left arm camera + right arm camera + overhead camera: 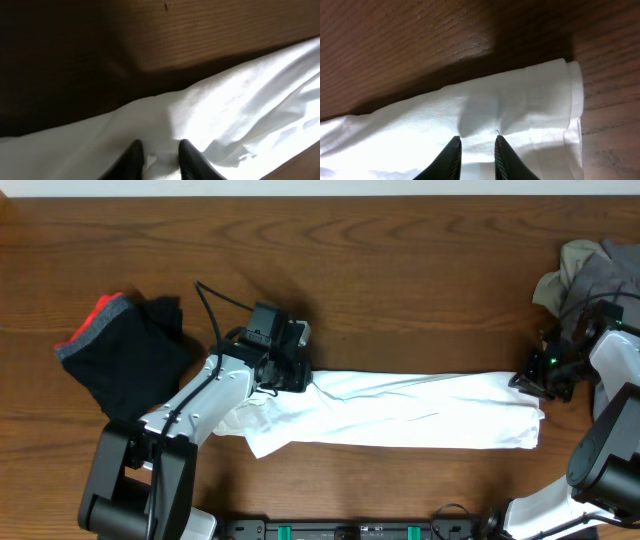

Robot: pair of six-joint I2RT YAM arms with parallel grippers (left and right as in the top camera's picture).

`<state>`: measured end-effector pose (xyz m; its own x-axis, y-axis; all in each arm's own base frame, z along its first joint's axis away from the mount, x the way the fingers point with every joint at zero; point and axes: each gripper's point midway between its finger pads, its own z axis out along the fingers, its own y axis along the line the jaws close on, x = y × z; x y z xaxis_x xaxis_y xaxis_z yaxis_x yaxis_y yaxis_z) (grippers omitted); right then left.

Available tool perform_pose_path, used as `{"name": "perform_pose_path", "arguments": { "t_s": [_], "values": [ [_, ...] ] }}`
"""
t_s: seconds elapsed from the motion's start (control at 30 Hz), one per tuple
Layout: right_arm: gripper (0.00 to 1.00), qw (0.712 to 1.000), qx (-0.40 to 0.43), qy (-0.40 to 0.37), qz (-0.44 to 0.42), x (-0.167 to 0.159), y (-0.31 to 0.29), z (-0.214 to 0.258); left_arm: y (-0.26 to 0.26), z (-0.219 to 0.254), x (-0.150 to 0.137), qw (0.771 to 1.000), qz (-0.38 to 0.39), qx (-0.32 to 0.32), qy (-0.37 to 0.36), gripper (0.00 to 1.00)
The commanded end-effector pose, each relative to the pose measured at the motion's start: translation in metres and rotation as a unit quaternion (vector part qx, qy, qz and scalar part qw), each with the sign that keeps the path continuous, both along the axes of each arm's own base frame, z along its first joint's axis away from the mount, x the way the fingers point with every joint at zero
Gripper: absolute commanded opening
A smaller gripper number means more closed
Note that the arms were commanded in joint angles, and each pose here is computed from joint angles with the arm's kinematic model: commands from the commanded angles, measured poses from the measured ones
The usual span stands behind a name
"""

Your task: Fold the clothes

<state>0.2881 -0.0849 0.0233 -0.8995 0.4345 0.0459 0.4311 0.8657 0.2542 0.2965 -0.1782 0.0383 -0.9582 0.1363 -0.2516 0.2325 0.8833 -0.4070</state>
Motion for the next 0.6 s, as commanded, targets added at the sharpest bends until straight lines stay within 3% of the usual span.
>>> {"name": "perform_pose_path", "arguments": {
  "t_s": [0.0, 0.1, 0.27, 0.4, 0.57],
  "values": [
    [0.22, 1.0, 0.001, 0.0, 0.009, -0.001, 0.003, 0.0, 0.0, -0.005, -0.006, 1.0, -0.005, 0.0, 0.011, 0.09],
    [0.22, 1.0, 0.001, 0.0, 0.009, -0.001, 0.003, 0.0, -0.003, -0.002, -0.006, 1.0, -0.008, -0.011, 0.011, 0.06],
    [0.22, 1.0, 0.001, 0.0, 0.009, -0.001, 0.003, 0.0, -0.033, 0.037, -0.003, 0.994, -0.066, -0.085, -0.021, 0.06],
    [0.22, 1.0, 0.001, 0.0, 0.009, -0.001, 0.003, 0.0, -0.07, 0.075, -0.018, 0.973, -0.169, -0.144, -0.07, 0.06],
    [0.22, 1.0, 0.001, 0.001, 0.009, -0.001, 0.003, 0.0, -0.104, 0.084, -0.046, 0.944, -0.275, -0.147, -0.11, 0.06]
  ]
}}
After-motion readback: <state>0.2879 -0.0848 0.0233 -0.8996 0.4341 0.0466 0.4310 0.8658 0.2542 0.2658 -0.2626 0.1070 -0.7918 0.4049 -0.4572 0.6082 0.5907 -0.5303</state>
